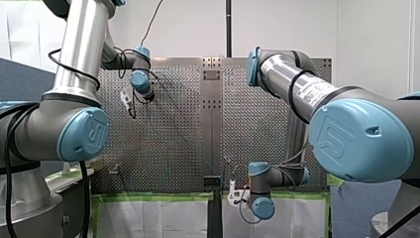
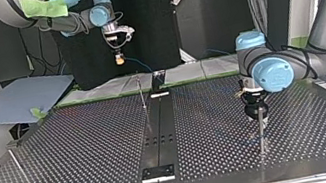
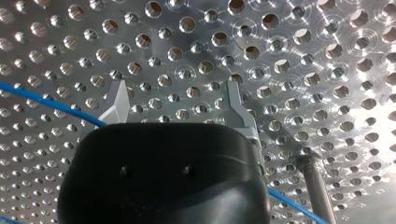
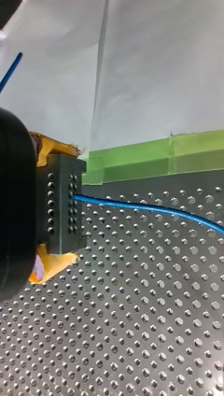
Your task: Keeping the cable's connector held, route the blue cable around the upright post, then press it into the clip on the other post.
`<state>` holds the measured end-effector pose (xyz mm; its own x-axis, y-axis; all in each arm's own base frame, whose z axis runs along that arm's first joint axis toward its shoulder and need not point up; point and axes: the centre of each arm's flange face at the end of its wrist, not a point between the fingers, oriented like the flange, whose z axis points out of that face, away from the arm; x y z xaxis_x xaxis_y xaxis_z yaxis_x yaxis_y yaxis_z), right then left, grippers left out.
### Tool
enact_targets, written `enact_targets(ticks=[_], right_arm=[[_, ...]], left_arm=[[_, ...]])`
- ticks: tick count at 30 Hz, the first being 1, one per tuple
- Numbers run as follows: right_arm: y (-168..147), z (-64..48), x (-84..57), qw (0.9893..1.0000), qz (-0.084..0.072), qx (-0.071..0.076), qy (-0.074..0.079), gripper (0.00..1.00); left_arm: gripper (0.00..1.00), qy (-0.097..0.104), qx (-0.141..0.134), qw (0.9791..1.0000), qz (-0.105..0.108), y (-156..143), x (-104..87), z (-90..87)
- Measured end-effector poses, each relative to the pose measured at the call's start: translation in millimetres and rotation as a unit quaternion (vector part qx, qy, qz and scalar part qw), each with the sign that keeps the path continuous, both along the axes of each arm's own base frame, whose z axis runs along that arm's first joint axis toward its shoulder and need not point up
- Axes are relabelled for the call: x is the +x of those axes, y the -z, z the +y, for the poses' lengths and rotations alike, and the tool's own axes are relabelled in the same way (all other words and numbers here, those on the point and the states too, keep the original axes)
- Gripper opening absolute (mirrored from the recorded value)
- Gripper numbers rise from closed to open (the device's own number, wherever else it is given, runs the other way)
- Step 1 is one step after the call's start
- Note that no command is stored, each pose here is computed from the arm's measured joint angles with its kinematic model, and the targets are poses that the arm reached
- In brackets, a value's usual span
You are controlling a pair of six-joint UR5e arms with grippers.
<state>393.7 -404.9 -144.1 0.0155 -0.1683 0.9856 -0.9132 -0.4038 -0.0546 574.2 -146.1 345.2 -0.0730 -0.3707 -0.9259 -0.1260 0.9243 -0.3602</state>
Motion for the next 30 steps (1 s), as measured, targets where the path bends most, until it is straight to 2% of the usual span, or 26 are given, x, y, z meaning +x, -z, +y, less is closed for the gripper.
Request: enact_targets(ticks=[9, 19, 25, 30], right_arm=[[2, 26.2, -18.1, 1.0, 0.005, -0.007, 0.003, 0.0], [-33, 41.4, -27.2, 0.9992, -0.013, -0.038, 0.0, 0.0], [-47, 53.8, -35.2, 0.9993, -0.013, -0.035, -0.001, 0.0], [-48, 56.8, -36.8, 0.9993, -0.013, -0.034, -0.002, 0.0]], left_arm=[[1.0, 0.003, -0.007, 1.0, 0.001, 0, -1.7, -4.6], [1.0, 0.008, -0.028, 0.9996, 0.004, 1, -4.5, -12.0], [1.0, 0.008, -0.056, 0.9984, 0.006, 2, -6.9, -17.0], [1.0, 0.004, -0.081, 0.9966, 0.019, 4, -10.5, -16.9]])
